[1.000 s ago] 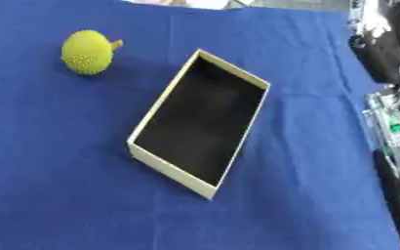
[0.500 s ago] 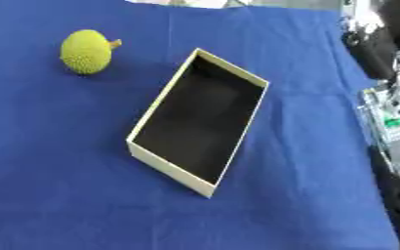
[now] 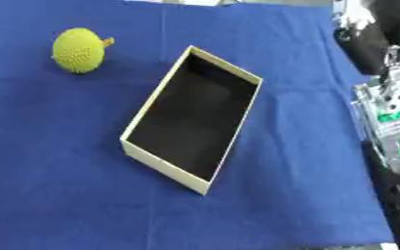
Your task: Pick up objects on the table and place them in the box.
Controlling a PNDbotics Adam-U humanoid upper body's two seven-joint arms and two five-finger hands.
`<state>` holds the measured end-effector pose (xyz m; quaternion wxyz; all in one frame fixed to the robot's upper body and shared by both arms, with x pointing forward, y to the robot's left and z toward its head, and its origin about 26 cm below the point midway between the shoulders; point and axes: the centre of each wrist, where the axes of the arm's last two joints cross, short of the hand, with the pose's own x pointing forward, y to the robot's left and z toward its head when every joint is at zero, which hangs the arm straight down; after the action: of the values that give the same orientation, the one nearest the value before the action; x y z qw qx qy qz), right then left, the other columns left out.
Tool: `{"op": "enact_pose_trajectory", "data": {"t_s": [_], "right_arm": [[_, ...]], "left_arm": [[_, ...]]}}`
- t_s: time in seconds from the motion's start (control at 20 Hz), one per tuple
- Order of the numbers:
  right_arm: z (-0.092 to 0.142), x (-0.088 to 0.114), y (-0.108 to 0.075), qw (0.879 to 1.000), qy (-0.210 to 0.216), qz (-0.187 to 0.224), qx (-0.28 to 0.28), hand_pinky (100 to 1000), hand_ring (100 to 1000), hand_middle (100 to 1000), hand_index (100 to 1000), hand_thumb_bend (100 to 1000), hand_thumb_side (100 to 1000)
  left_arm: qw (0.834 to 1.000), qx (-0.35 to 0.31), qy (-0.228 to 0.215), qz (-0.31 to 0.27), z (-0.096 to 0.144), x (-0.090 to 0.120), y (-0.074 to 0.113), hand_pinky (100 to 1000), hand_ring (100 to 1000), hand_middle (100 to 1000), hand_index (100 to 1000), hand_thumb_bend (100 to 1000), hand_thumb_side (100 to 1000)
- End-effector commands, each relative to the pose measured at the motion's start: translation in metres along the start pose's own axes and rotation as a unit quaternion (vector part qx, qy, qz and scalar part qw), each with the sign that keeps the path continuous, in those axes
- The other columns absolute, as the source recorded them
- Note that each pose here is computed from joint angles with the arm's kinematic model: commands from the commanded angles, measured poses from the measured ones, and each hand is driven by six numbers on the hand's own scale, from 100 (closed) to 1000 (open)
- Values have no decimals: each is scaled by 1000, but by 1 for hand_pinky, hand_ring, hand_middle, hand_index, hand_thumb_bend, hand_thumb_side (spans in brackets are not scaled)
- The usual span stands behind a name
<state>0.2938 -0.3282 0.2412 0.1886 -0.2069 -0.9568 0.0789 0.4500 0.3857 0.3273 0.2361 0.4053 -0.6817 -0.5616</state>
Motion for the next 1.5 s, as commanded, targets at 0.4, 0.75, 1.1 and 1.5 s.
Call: {"op": "enact_pose_trajectory", "data": {"t_s": [0.4,0.75,1.1,1.5], "right_arm": [[-8,6,-4,1000,-16,5,6,784,734,649,808,100,476],[-8,6,-3,1000,-16,2,6,784,734,648,808,100,478],[-8,6,-2,1000,-16,-2,7,784,734,647,808,100,486],[-9,6,0,1000,-16,-8,6,784,734,646,808,100,493]], "left_arm": [[993,-113,-16,0,-8,-2,6,932,855,877,841,815,211],[982,-190,-7,6,-16,1,2,954,889,878,865,893,196],[976,-219,-15,14,-34,13,-9,972,900,897,869,916,201],[977,-212,-26,22,-61,29,-20,987,906,913,887,946,218]]}}
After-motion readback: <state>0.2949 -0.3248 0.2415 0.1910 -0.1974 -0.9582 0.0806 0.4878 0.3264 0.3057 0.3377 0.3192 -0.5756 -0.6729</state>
